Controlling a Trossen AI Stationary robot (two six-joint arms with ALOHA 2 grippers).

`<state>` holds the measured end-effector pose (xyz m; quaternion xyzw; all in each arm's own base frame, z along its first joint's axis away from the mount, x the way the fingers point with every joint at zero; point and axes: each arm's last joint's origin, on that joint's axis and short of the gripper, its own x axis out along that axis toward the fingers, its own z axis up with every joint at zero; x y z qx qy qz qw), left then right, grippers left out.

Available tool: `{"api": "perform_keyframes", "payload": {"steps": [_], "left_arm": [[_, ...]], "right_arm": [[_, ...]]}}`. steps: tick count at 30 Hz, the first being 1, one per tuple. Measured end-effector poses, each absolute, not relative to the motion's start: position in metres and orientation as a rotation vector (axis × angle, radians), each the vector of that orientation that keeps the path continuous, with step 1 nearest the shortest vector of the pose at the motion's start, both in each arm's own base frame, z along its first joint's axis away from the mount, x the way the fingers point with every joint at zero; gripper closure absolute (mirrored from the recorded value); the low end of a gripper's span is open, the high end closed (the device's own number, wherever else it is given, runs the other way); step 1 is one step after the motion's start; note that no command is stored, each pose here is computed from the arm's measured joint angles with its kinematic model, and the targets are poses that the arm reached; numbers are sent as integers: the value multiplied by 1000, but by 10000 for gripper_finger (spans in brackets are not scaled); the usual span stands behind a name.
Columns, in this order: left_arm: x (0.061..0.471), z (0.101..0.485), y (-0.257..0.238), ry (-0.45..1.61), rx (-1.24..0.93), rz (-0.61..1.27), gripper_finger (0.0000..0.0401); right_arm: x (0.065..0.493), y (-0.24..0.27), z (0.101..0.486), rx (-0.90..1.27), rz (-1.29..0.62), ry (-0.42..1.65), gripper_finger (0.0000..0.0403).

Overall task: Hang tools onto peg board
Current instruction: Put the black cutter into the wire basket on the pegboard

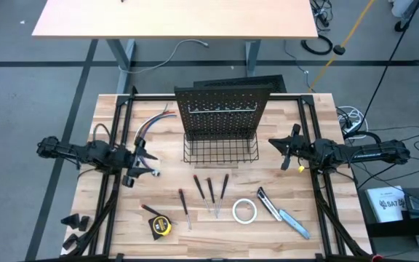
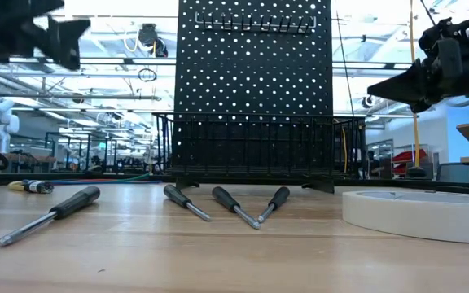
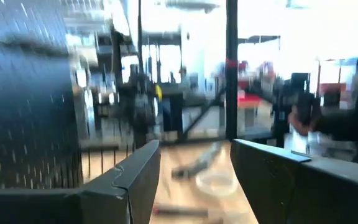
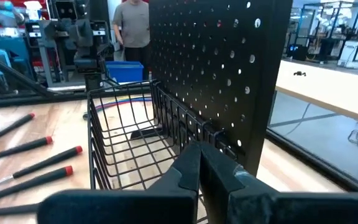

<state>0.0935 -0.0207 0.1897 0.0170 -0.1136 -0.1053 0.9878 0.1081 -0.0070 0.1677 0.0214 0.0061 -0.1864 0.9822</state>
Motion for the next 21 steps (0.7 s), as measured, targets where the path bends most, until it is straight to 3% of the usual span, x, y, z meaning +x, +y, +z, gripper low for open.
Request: {"api": "perform_keyframes", "payload": {"steps": [10,21], "left_arm": [[86,212,-19,-472,5,-201,198],[85,213,-19,-474,-63,-218,198]], "right_arm": [[108,-7,180,0,-374,-104,403],[108,-5,182,22,-313,-125,396]]}}
